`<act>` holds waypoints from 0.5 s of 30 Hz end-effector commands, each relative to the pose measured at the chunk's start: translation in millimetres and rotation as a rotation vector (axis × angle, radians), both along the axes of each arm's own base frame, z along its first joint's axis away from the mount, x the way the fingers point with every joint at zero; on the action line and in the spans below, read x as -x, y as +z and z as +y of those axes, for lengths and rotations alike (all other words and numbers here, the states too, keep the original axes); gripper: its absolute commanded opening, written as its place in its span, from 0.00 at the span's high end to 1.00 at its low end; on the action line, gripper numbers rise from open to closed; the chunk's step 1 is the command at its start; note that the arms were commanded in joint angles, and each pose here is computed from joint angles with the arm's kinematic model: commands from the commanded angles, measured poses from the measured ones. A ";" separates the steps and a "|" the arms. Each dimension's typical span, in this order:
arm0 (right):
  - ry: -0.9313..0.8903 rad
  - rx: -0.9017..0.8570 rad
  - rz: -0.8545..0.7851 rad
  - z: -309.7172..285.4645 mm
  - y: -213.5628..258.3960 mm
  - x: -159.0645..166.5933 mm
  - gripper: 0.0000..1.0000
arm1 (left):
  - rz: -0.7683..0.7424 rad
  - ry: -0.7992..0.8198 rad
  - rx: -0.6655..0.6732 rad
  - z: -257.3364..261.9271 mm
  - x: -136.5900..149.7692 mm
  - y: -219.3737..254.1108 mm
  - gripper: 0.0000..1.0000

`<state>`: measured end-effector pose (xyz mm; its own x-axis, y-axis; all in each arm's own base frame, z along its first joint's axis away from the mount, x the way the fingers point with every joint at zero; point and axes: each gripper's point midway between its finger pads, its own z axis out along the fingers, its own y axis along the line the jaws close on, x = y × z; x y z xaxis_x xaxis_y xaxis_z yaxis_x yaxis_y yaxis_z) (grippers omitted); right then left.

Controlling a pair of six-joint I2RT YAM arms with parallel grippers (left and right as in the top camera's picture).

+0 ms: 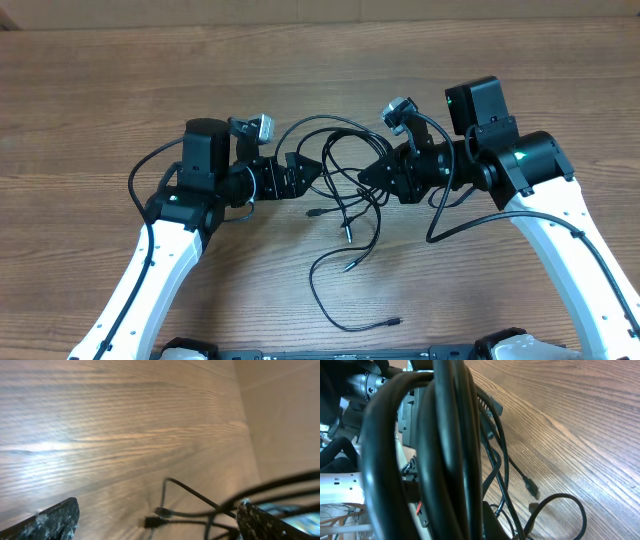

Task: Untangle cables

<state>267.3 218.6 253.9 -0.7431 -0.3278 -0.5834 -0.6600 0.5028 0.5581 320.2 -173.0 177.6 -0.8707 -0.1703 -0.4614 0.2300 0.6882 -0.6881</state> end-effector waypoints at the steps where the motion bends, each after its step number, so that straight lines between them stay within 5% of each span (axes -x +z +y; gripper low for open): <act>1: -0.022 0.041 -0.025 -7.1 -0.2 0.0 0.96 | -0.162 0.061 -0.106 16.5 -14.8 19.5 0.00; 11: -0.169 0.173 0.040 -27.3 -20.2 -9.9 0.96 | -0.928 -0.138 -0.352 25.7 20.4 143.0 0.00; 15: -0.173 0.154 0.069 -24.6 -19.6 -8.2 0.96 | -1.039 -0.364 -0.287 0.9 48.7 145.1 0.05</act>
<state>277.0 192.5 227.3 -0.8296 -0.2935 -0.4750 -0.5258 0.6966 0.4880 291.2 -152.5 317.8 -0.1741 0.1522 -0.9729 0.6927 0.7211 -0.0112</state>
